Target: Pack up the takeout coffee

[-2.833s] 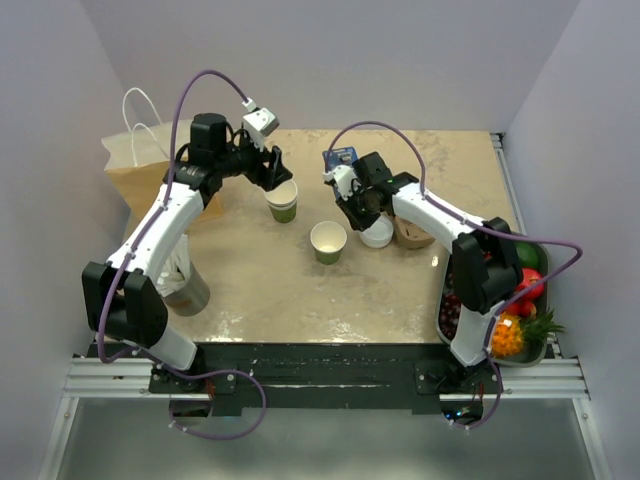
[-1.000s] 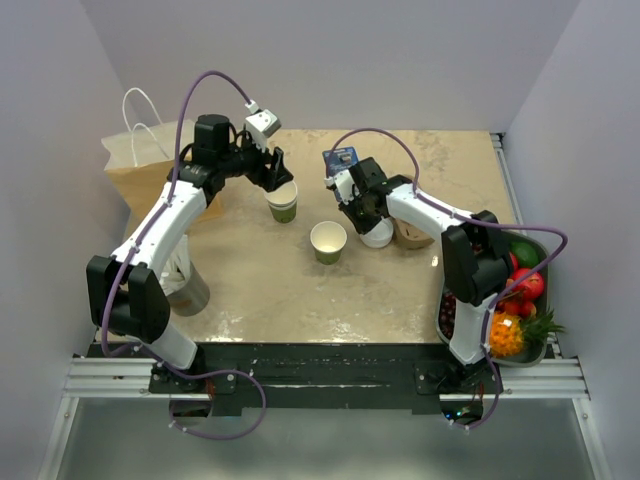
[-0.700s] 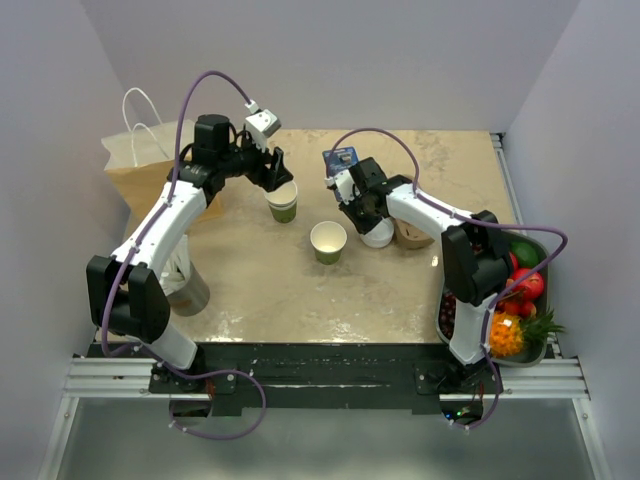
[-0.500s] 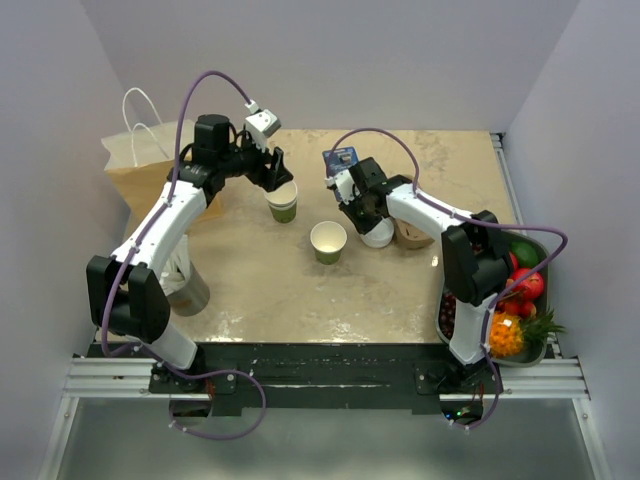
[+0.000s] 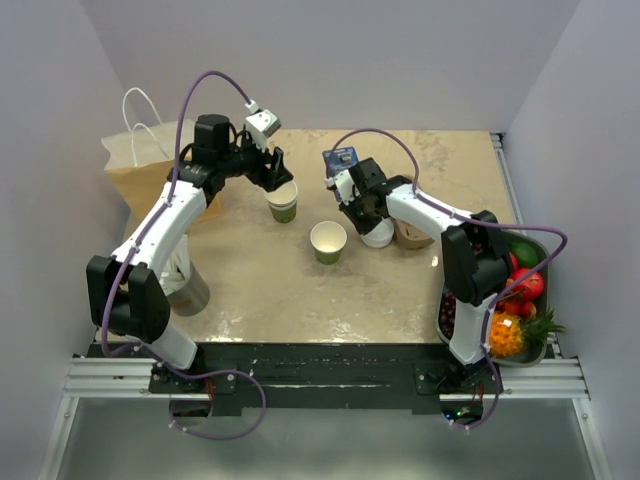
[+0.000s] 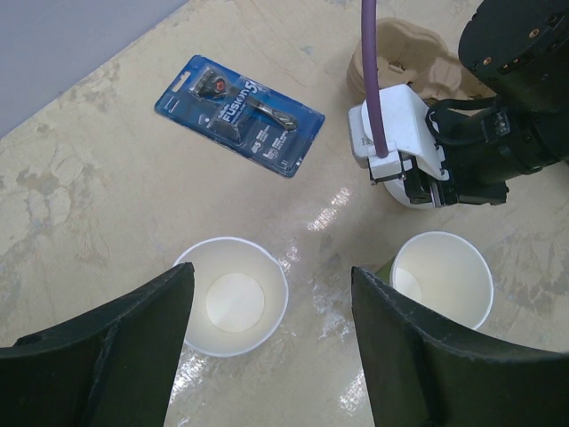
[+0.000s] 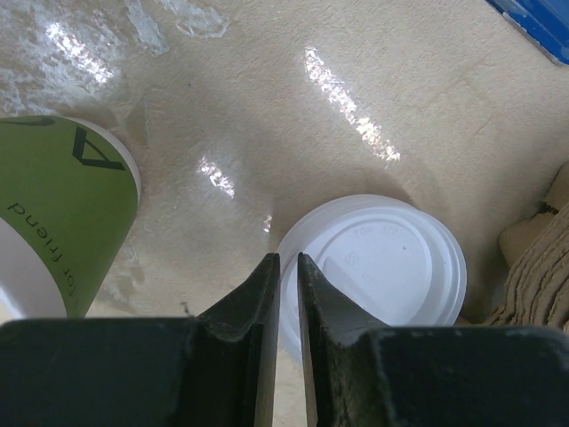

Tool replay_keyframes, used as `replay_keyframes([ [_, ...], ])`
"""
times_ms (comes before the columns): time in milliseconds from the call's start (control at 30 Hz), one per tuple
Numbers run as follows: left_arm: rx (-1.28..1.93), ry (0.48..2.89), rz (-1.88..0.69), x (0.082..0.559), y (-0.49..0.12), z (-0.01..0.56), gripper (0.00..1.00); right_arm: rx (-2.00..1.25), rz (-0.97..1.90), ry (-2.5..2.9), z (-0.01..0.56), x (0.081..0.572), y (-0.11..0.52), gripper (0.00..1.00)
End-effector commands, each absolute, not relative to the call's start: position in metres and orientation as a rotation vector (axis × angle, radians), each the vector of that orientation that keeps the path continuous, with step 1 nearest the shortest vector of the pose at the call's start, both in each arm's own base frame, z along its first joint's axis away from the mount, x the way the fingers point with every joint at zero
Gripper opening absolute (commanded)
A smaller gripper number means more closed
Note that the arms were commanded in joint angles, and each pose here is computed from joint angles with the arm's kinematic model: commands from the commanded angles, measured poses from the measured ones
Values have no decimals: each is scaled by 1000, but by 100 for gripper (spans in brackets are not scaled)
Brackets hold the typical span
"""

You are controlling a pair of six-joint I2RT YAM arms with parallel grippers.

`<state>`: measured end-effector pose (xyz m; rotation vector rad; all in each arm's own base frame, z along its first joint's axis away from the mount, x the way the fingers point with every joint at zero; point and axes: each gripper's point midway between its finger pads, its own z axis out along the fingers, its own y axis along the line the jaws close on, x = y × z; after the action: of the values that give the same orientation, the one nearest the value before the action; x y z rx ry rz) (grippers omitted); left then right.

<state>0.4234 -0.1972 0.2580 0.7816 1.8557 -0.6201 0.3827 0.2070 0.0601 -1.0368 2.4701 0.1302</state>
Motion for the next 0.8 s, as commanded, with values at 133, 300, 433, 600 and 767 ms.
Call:
replay_keyframes([
  [133, 770, 1799, -610, 430, -199, 277, 76, -1036, 142, 2454, 66, 384, 212, 0],
  [300, 770, 1803, -608, 430, -198, 275, 76, -1041, 157, 2411, 86, 390, 218, 0],
  [433, 770, 1807, -610, 429, -198, 274, 76, -1046, 187, 2350, 115, 390, 221, 0],
  [600, 779, 1814, -622, 429, -200, 269, 76, -1048, 260, 2343, 146, 381, 221, 0],
  [767, 796, 1818, -624, 428, -200, 264, 75, -1050, 390, 2314, 163, 378, 224, 0],
])
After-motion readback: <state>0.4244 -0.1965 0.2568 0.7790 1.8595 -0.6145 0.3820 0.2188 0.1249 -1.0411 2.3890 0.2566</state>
